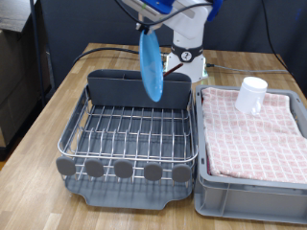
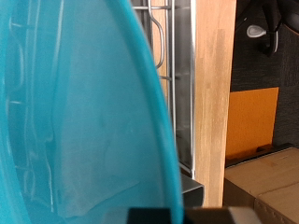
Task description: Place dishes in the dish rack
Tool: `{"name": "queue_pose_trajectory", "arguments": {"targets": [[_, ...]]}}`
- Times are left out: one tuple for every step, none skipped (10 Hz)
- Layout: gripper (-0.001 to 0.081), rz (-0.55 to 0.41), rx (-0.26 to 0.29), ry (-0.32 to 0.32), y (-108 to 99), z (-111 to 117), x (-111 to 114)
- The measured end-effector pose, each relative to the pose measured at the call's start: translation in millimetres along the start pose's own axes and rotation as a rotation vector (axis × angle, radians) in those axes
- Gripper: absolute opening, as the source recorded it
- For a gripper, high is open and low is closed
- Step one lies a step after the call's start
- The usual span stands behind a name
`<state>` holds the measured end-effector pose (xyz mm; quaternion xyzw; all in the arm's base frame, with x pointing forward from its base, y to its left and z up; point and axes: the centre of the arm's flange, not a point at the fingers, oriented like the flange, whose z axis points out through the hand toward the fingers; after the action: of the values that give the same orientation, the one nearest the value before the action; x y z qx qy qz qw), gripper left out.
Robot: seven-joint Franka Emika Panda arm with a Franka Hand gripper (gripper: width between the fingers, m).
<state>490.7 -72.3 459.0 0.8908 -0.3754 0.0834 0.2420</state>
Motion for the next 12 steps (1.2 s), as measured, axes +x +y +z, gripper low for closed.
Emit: {"name": "queue_pose_trajectory", "arguments": {"targets": [[0.0019, 0.002, -0.005, -0.002, -1.2, 0.3, -1.3], [0.0019, -0.011, -0.017, 0.018, -1.7, 0.9, -0.4], [0.0019, -0.034, -0.034, 0.047, -0.9, 1.5, 2.7], [0.0019, -0.061, -0.047, 0.076, 1.0, 2.3, 8.8], [0.0019, -0.087, -0.055, 0.097, 3.5, 3.8, 17.1], [0.0019, -0.112, -0.058, 0.116, 6.0, 6.5, 27.0], [0.0019, -0.135, -0.063, 0.134, 7.7, 9.7, 37.2], [0.0019, -0.158, -0.068, 0.147, 9.2, 12.1, 47.7], [0.0019, -0.17, -0.075, 0.154, 10.4, 13.5, 57.3], [0.0019, -0.173, -0.085, 0.158, 11.2, 14.8, 65.4], [0.0019, -0.166, -0.096, 0.158, 12.2, 17.1, 71.9], [0.0019, -0.163, -0.112, 0.163, 13.3, 20.7, 77.2]]}}
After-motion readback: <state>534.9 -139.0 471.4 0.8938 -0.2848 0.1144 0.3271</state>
